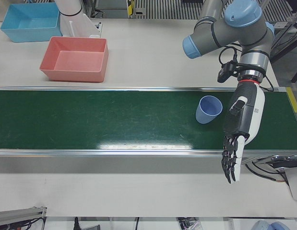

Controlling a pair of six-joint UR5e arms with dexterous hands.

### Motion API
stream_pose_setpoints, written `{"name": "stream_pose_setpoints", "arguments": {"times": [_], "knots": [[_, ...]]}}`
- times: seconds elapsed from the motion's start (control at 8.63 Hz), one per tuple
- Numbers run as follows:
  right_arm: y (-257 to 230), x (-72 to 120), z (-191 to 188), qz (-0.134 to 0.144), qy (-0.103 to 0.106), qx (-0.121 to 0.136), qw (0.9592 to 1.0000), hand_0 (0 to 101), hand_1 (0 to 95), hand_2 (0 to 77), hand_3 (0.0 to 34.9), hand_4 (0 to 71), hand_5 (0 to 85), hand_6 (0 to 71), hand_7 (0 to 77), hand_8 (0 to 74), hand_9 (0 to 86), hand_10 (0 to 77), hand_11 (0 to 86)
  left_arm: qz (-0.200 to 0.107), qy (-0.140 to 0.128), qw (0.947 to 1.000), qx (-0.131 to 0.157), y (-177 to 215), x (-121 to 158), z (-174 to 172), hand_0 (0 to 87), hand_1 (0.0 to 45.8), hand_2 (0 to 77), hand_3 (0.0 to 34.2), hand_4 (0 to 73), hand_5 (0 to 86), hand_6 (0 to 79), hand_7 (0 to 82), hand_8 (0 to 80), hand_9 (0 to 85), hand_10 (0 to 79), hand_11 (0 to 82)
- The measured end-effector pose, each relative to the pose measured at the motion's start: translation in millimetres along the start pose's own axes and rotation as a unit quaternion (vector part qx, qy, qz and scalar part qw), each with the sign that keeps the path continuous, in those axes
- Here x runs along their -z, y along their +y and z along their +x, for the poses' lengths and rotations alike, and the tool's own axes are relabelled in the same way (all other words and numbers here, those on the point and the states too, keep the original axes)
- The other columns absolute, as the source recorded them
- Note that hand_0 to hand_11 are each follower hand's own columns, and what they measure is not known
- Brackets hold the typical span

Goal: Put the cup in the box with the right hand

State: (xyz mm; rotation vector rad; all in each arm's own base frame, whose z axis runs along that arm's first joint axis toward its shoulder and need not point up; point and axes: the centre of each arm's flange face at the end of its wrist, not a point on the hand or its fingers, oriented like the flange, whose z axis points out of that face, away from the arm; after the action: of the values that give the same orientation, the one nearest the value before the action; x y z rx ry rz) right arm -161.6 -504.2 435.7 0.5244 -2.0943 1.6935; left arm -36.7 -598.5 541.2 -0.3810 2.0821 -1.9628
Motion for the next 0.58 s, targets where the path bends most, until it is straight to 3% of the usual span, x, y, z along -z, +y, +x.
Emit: {"name": "stream_pose_setpoints", "arguments": {"times": [0.58], "knots": [[-9.9,5.9,3.3,0.003,0.002,-0.005,1.0,52,27.8,27.3,10.3,0.5,6.5,1.1,1.6,0.5,0.5,0.0,1.1,0.0,0.0,1.0,0.0,-0.1,0.0,0.0,0.0,0.5,0.5,0.0,0.0,0.0,0.0,0.0,0.0,0.0,0.0,0.0]]}}
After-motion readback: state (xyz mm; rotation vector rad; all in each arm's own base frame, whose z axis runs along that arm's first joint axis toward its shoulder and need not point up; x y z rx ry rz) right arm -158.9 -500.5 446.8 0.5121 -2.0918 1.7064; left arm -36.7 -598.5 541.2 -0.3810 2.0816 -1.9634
